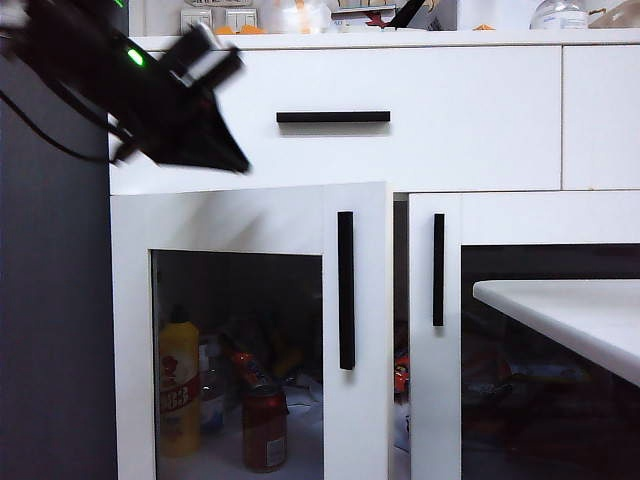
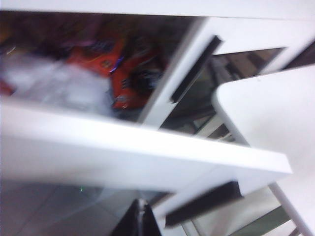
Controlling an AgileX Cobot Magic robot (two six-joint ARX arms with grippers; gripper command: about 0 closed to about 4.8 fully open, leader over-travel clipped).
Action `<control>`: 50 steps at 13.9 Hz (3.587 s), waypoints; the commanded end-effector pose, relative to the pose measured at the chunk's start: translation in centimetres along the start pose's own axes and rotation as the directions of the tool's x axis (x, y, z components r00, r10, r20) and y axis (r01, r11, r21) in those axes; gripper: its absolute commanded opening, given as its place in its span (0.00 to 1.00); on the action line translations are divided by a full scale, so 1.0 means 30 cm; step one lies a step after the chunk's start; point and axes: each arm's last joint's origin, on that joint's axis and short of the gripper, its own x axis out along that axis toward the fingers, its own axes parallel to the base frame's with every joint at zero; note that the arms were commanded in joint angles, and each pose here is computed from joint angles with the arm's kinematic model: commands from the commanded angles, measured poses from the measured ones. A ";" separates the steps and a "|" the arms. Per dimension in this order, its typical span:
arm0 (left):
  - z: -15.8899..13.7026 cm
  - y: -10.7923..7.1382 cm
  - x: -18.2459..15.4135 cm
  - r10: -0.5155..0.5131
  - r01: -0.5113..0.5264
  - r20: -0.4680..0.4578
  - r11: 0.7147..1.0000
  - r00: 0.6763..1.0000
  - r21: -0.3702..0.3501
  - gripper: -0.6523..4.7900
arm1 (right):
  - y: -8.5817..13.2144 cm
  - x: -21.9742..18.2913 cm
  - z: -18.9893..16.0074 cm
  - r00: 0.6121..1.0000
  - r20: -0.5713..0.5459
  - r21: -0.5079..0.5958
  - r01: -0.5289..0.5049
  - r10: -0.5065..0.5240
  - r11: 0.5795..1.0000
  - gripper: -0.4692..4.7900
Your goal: Open the left door of the white cabinet, pick up a can of beverage from the table on the right, place it inside the cabinet, and finally close the cabinet door.
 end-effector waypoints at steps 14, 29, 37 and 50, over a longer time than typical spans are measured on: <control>-0.151 0.132 0.349 0.062 -0.097 0.236 0.986 0.970 0.139 0.11 | -0.061 0.111 -0.046 0.987 -0.130 -0.001 0.090 -0.090 0.996 0.08; -0.002 0.197 0.576 0.047 -0.119 0.326 0.972 0.944 0.204 0.11 | -0.107 0.220 -0.093 0.974 -0.199 0.007 0.110 -0.107 0.994 0.08; 0.075 0.155 0.520 -0.017 -0.008 0.183 0.991 0.983 0.137 0.11 | -0.112 0.181 -0.083 0.973 -0.193 0.011 0.129 -0.124 0.992 0.08; 0.133 -0.313 -0.637 0.008 -0.087 0.369 0.976 0.930 0.198 0.11 | 0.049 -0.416 -0.025 0.920 0.230 -0.057 0.339 -0.318 0.939 0.08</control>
